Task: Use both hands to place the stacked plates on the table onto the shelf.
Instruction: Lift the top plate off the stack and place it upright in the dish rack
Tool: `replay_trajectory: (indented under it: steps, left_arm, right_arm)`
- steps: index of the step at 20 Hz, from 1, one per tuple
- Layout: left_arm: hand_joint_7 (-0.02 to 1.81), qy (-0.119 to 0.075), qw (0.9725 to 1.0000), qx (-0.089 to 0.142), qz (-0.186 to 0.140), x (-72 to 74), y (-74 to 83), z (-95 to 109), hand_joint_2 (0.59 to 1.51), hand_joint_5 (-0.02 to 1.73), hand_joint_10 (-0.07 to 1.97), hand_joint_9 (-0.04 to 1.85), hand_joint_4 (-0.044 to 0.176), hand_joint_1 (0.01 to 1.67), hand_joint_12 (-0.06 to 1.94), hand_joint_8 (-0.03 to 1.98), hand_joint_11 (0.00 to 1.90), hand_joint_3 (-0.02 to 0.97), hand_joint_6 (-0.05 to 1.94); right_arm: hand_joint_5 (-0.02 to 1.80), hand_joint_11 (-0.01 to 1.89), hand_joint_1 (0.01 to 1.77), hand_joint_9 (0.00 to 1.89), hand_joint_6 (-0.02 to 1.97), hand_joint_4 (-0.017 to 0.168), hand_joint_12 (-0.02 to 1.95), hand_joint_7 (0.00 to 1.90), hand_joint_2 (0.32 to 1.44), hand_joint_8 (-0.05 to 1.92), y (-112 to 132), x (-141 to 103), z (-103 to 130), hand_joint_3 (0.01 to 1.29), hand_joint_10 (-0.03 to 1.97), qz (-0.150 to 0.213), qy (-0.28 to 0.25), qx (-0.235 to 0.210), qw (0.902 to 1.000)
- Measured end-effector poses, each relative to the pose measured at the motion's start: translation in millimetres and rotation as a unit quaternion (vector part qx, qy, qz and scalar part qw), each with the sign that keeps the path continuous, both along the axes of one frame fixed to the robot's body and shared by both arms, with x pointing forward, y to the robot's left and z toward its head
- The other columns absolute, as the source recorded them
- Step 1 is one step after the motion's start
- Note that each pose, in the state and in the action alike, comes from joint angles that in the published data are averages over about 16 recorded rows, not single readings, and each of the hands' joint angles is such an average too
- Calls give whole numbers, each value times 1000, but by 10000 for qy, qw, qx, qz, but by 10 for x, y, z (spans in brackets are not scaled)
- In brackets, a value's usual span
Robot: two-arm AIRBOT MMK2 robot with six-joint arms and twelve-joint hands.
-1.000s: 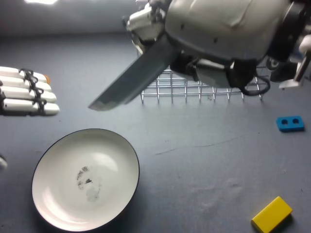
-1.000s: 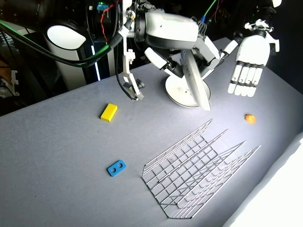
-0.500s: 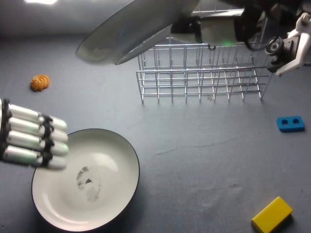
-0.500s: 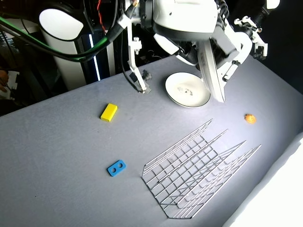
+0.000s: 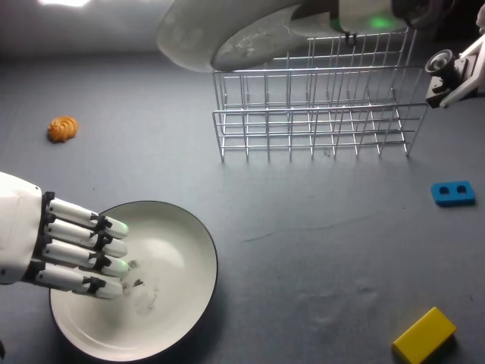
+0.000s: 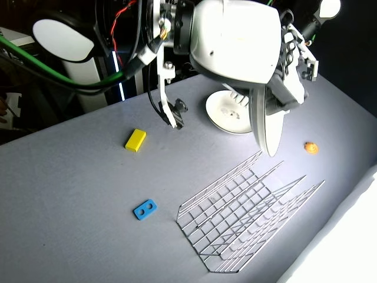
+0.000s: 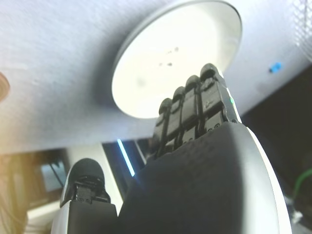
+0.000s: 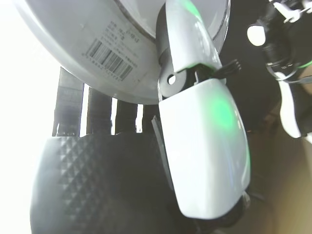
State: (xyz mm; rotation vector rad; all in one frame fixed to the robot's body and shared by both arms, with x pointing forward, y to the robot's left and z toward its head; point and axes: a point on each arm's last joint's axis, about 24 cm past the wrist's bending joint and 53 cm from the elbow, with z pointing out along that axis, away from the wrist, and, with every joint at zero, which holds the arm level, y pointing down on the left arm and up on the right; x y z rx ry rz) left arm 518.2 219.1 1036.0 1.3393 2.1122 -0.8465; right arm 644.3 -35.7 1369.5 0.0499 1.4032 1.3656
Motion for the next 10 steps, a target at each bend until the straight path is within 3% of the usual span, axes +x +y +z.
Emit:
replay_trajectory:
  steps: [5, 10]
  left_arm:
    - [27, -208, 9989, 281, 308, 129, 59, -124, 1168, 24, 9, 20, -1, 18, -2, -4, 18, 7, 2]
    - [32, -175, 9958, 435, 781, 216, 174, -221, 1171, 18, 9, 21, -3, 18, -16, -4, 17, 8, -4]
  right_arm:
    - [774, 691, 1336, 855, 1204, -2, 1424, 950, 1047, 1028, -133, 232, -81, 11, 1240, -103, 452, 222, 9987]
    - [762, 705, 1339, 864, 1215, -3, 1426, 950, 1047, 1027, -229, 423, -169, 11, 1238, -227, 744, 343, 9964]
